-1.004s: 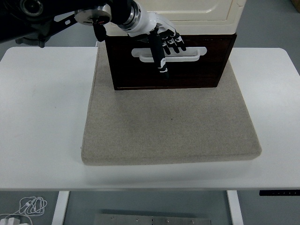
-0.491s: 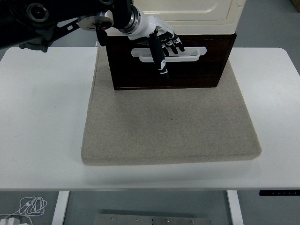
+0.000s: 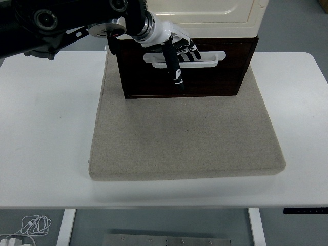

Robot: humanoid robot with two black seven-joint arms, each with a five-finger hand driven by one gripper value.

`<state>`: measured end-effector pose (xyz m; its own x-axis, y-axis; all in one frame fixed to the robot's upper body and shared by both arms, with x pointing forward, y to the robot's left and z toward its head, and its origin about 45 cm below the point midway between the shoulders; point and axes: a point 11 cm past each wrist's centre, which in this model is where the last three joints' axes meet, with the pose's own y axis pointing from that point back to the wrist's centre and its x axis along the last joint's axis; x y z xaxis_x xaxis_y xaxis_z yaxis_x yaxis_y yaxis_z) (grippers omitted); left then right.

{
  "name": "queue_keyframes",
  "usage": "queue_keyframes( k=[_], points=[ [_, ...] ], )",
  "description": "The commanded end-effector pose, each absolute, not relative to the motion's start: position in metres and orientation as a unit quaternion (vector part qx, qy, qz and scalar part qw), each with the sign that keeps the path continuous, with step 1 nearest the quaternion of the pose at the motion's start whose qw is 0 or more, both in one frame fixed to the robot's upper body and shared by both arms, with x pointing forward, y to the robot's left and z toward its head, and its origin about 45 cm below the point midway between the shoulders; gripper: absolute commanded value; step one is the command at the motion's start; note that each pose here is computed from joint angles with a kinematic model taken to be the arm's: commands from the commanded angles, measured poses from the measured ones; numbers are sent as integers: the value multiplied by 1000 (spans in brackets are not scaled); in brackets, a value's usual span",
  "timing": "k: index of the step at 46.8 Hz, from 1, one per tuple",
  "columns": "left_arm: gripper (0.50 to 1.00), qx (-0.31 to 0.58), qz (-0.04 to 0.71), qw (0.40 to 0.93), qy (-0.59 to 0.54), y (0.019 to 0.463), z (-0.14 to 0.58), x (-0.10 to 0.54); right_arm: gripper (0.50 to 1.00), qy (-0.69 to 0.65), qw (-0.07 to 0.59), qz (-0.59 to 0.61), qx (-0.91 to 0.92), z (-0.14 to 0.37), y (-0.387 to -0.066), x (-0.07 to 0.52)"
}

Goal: Open the drawer under the combination cabinet

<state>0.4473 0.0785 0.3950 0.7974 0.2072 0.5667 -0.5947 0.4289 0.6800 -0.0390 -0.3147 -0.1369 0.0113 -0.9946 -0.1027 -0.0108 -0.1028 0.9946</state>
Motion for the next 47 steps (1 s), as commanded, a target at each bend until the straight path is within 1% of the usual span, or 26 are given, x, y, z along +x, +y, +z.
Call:
queue_keyframes(
  k=[1, 32, 47],
  points=[
    [1000, 477, 245, 819, -205, 79, 394, 448, 926, -474, 474, -519, 530, -137, -315, -39],
    [1000, 480, 231, 821, -203, 74, 386, 444, 926, -474, 473, -520, 531, -137, -315, -39],
    [1000, 478, 211, 827, -207, 69, 388, 438, 926, -474, 473, -520, 531, -137, -315, -39]
  ],
)
